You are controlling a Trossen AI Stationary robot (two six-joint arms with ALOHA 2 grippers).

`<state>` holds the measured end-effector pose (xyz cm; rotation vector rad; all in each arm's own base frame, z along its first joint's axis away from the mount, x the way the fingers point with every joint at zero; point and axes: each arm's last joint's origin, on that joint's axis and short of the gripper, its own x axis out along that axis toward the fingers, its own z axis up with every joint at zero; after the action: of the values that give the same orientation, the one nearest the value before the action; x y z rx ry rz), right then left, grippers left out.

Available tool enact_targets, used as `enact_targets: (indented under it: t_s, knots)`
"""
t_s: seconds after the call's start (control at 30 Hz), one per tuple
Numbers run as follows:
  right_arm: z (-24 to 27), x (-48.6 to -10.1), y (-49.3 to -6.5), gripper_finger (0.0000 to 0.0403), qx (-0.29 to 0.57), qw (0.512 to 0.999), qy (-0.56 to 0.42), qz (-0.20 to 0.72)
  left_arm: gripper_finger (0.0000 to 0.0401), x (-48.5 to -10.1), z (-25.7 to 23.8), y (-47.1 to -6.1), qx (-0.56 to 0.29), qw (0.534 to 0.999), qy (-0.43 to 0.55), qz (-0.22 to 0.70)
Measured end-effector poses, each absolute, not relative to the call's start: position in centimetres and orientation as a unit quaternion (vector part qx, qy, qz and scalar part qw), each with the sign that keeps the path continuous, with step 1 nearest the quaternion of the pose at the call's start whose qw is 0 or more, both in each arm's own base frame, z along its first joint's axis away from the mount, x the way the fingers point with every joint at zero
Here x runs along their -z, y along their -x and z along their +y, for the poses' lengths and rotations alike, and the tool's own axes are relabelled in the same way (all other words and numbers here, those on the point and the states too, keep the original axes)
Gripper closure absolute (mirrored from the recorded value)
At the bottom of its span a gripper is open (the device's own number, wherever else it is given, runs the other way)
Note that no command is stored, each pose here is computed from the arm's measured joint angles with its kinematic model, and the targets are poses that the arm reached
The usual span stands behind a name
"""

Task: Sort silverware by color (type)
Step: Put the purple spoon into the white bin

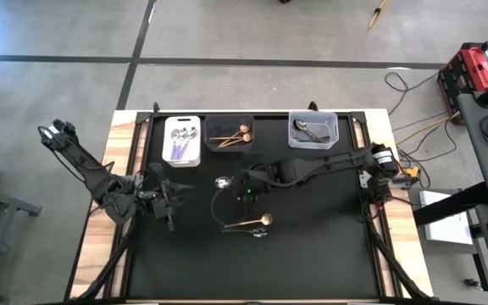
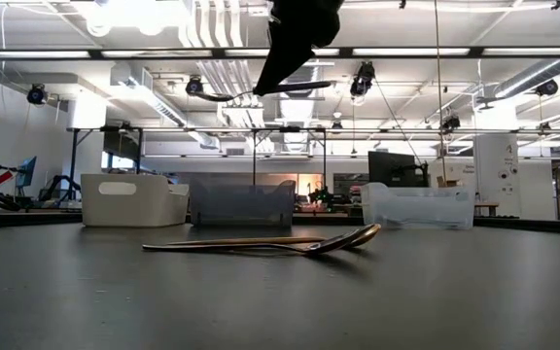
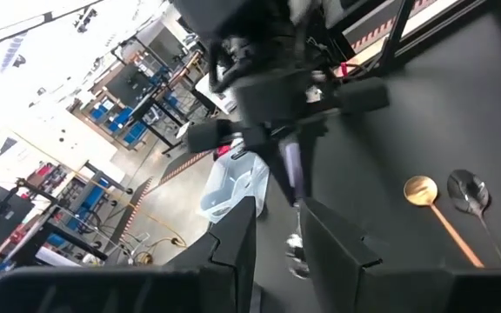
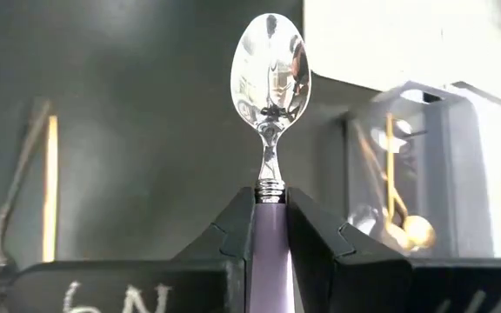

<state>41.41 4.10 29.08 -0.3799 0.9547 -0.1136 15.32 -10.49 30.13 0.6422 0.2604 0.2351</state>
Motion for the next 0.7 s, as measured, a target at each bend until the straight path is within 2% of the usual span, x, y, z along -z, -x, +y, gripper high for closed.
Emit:
enact_targets:
  t_s: [0.33, 0.7]
  knots:
    - [-1.6, -30.1, -41.3, 0.0363, 0.047, 0.873, 0.180, 0.451, 0.0326, -30.7, -8.7, -14.2, -0.134, 0.934, -0.312, 0.114]
    - [-11.0, -32.0, -39.5, 0.0363, 0.014, 0.913, 0.094, 0.397, 0.0326, -31.1, -6.3, -14.7, -0.199, 0.924, -0.301, 0.127]
